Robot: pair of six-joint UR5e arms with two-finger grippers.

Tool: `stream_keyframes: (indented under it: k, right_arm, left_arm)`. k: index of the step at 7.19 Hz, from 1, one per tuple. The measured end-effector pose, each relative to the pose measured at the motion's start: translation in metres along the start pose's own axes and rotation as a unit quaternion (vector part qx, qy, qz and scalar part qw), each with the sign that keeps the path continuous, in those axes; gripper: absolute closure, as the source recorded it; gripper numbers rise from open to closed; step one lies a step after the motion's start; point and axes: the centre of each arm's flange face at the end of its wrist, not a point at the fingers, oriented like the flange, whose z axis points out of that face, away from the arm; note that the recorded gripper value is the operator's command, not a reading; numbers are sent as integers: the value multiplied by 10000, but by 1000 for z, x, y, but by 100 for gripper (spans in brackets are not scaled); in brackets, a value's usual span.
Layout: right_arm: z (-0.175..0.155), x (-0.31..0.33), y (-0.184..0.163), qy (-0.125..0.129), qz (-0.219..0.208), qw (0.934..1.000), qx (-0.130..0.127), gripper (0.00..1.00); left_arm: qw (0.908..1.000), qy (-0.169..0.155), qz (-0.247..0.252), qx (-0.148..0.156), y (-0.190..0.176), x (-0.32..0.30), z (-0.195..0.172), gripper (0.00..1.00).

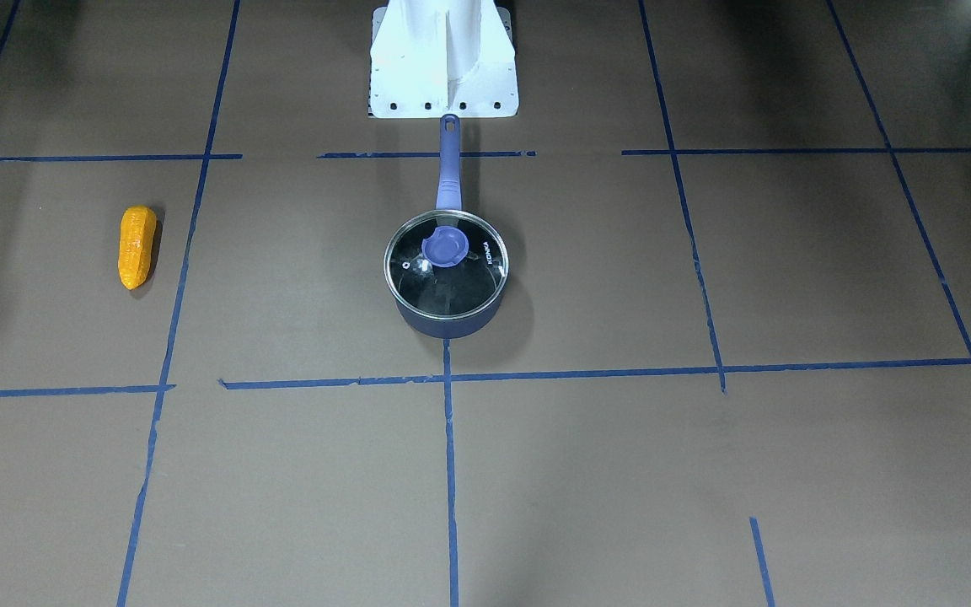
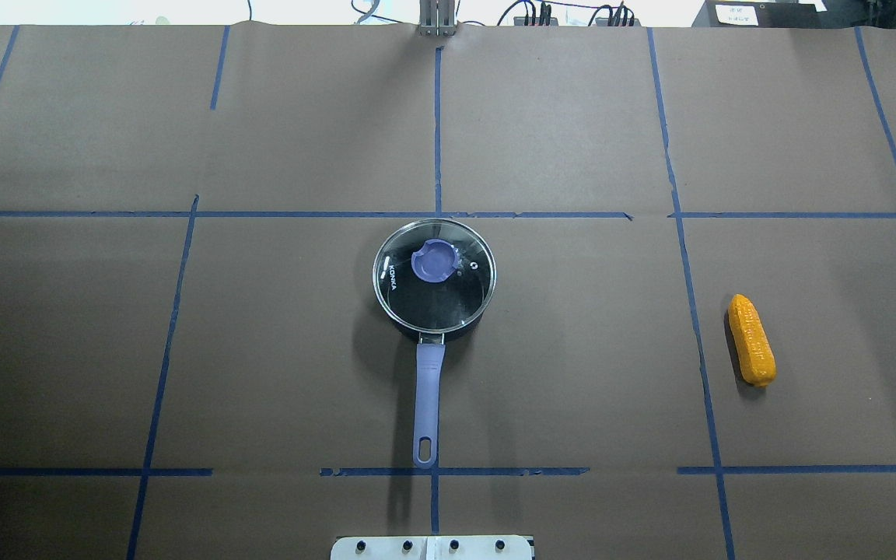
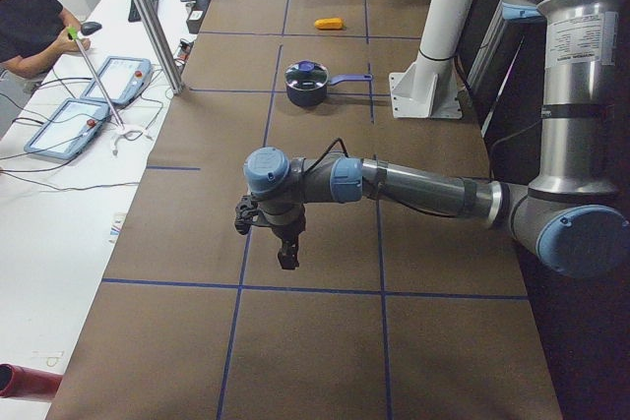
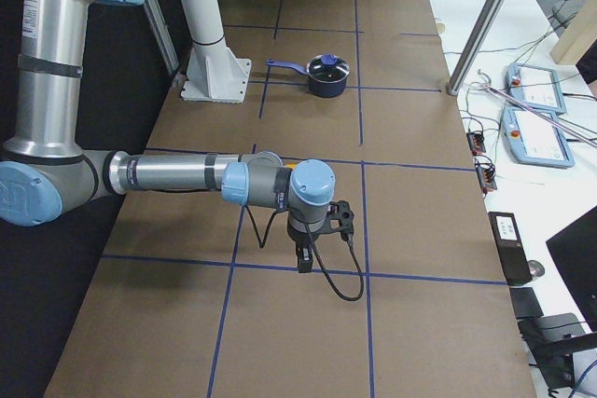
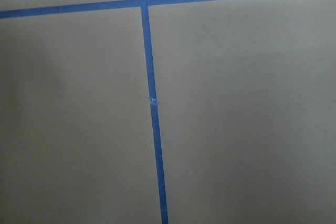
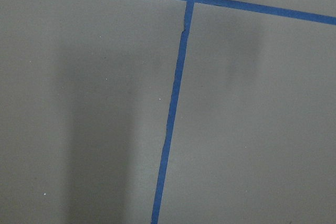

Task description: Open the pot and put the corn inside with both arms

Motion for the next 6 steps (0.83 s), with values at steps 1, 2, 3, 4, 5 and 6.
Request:
stream_keyframes:
  k: [1,2,3,4,5,6]
  right_arm:
    - [0,0,0,0,-12,10000,14,0]
    - [0,0,0,-1,-34,10000,40,0]
    - [-1,-1,0,-4,-50,10000,59,0]
    - [-1,-1,0,-7,-57,10000,68,0]
    - [-1,-1,0,-9,-60,10000,72,0]
    - [-1,-1,0,-10,-61,10000,73,0]
  left_arm:
    - [10000,-48,-6,-3,-5,6,-9,0]
    - [10000,-100,-1,6,-7,12,-19,0]
    - [9998,-184,-27,-9,-7,14,-24,0]
    - [9995,-323,-62,-36,-7,12,-25,0]
    - [9991,-402,-78,-54,-8,10,-24,0]
    - [9992,-401,-66,-49,-10,10,-24,0]
